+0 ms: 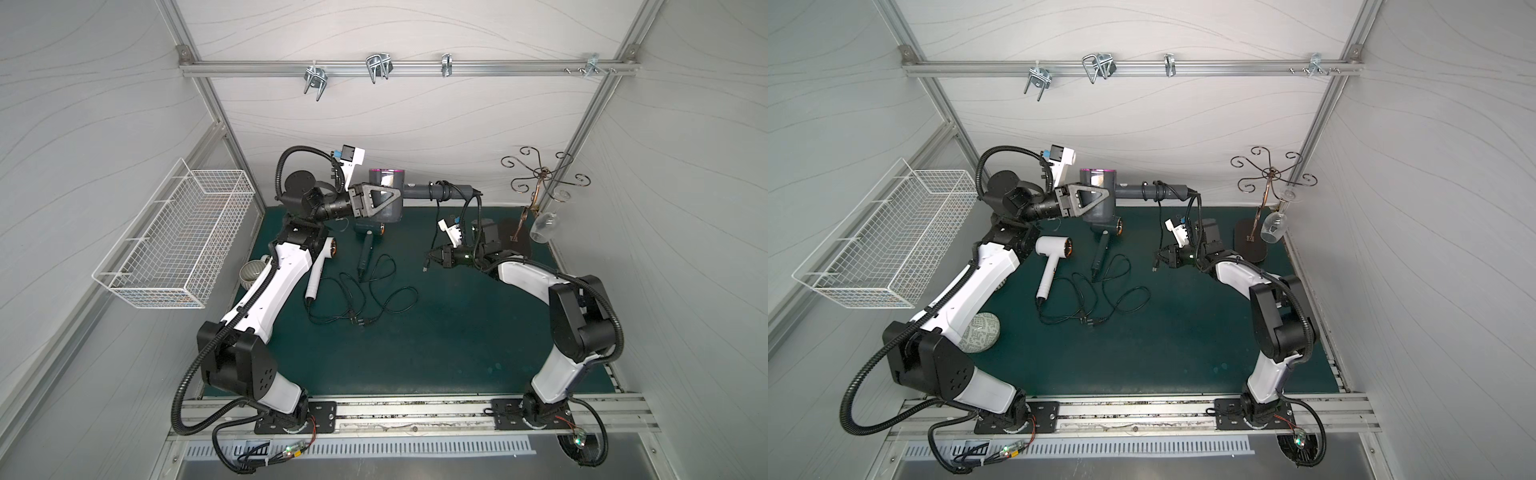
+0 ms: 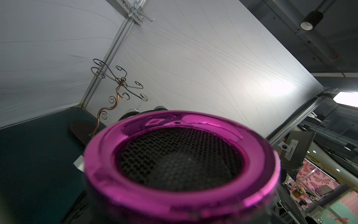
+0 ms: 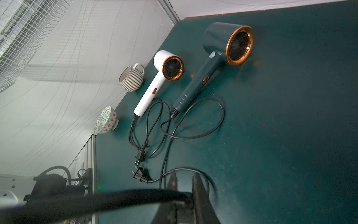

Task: Wrap the cord around the hair dryer
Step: Wrap the power cord around the hair dryer.

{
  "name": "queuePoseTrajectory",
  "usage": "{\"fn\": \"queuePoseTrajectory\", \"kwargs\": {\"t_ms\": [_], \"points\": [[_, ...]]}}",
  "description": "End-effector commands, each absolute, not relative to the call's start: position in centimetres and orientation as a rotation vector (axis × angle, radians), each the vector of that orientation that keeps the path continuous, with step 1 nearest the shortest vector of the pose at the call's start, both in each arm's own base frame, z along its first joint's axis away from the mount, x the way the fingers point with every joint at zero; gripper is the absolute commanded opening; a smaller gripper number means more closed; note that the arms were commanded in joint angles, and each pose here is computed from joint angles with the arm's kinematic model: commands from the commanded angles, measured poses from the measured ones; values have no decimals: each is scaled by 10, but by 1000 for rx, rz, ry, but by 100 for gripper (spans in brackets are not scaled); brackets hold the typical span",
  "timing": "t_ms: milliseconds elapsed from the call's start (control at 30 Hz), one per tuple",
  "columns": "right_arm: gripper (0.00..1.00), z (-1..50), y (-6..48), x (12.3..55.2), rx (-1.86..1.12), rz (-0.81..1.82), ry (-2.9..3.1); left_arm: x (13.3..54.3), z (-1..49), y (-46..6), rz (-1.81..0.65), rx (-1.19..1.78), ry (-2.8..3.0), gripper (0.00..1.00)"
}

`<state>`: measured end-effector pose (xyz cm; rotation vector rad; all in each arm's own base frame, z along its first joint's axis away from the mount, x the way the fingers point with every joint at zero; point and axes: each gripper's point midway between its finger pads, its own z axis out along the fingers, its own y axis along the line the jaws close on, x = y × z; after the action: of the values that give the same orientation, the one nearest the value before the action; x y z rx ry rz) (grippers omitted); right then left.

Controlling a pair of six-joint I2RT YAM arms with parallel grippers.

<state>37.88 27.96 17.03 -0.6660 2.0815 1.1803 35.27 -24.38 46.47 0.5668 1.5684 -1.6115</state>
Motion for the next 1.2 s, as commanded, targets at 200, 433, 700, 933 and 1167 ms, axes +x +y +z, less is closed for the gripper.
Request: {"fn": "queuePoseTrajectory", "kwargs": {"t_ms": [200, 433, 700, 933, 1167], "points": [[0, 178, 270, 339, -623, 1183, 2105, 375, 491, -220, -1551, 433, 1423, 0], [0, 197, 276, 297, -787, 1099, 2156, 397, 460, -220, -1468, 374, 1544, 0], [0, 246, 271, 231, -1099, 938, 2208, 409, 405, -215, -1317, 336, 1751, 0], [0, 288, 278, 195, -1359, 830, 2180, 408, 387, -225, -1323, 354, 1800, 0], [0, 332, 273, 205, -1439, 600, 2082, 392, 359, -250, -1297, 465, 1901, 0]]}}
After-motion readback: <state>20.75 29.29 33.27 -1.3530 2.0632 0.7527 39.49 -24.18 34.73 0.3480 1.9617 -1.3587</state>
